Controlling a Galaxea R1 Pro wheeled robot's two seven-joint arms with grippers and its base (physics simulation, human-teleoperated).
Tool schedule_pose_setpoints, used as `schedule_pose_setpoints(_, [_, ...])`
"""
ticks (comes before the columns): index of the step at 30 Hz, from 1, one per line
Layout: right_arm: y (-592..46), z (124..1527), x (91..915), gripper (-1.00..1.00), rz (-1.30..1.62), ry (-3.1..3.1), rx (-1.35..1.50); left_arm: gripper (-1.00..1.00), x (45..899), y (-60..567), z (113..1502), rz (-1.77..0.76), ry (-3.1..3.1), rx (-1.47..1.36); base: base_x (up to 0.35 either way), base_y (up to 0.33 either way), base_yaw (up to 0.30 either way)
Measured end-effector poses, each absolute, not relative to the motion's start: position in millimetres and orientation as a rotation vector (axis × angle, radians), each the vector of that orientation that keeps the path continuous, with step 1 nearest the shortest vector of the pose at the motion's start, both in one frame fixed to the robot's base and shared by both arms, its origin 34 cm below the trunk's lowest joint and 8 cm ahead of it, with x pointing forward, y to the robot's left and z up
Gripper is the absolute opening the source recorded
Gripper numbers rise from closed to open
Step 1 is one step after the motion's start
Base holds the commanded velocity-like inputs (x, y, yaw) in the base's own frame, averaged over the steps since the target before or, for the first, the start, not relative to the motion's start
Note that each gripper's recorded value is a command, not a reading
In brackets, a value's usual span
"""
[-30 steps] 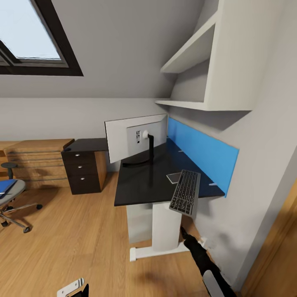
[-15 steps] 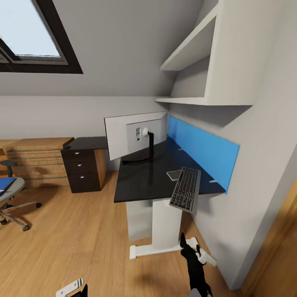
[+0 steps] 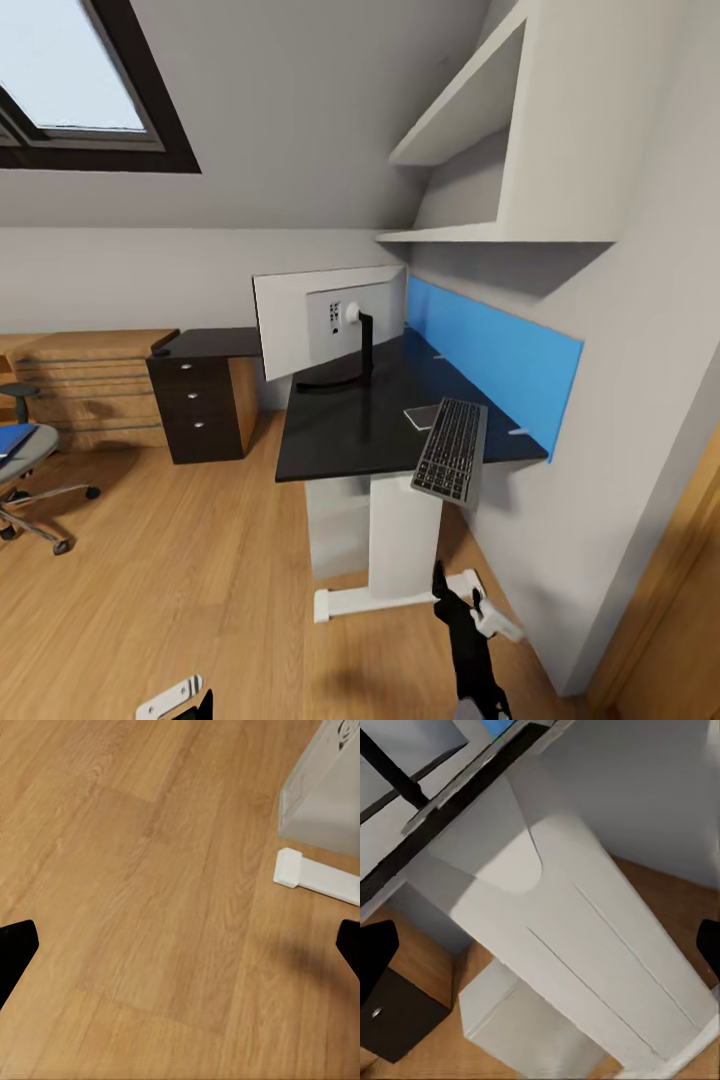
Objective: In the bedroom, organize the workspace by keeping the computer under the desk, ensuring the monitor is on the desk, placing the keyboard on the desk next to the monitor, placing the mouse on the desk next to the keyboard, moving the folder from the swivel chair onto the desk next to the mouse, stacking the notebook on top of the folder with the pen on top of the notebook, and positioning the swivel chair next to the desk.
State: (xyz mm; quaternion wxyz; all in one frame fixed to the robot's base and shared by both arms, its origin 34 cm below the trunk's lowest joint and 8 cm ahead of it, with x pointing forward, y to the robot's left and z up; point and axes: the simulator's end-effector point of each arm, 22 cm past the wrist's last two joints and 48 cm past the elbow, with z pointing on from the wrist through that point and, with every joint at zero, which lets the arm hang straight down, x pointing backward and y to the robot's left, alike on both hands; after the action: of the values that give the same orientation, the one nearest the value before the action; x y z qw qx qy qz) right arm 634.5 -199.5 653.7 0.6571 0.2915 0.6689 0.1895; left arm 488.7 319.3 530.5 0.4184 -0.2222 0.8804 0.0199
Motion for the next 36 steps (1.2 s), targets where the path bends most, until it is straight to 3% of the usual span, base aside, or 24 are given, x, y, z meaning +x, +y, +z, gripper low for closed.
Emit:
schedule_pose_setpoints(10, [-226, 687, 666, 1.00, 0.695, 1.315, 1.025, 1.00, 485, 321, 510, 0.061, 2.210, -0.563, 0.000, 0.000, 0.000])
schedule_pose_setpoints(17, [-179, 701, 670, 1.00, 0.821, 1.305, 0.922, 1.00, 483, 321, 496, 0.063, 2.210, -0.563, 0.000, 0.000, 0.000])
schedule_pose_setpoints(36, [-168, 674, 663, 1.00, 0.862, 1.278, 0.863, 1.00, 476, 320, 457, 0.061, 2.209, -0.562, 0.000, 0.000, 0.000])
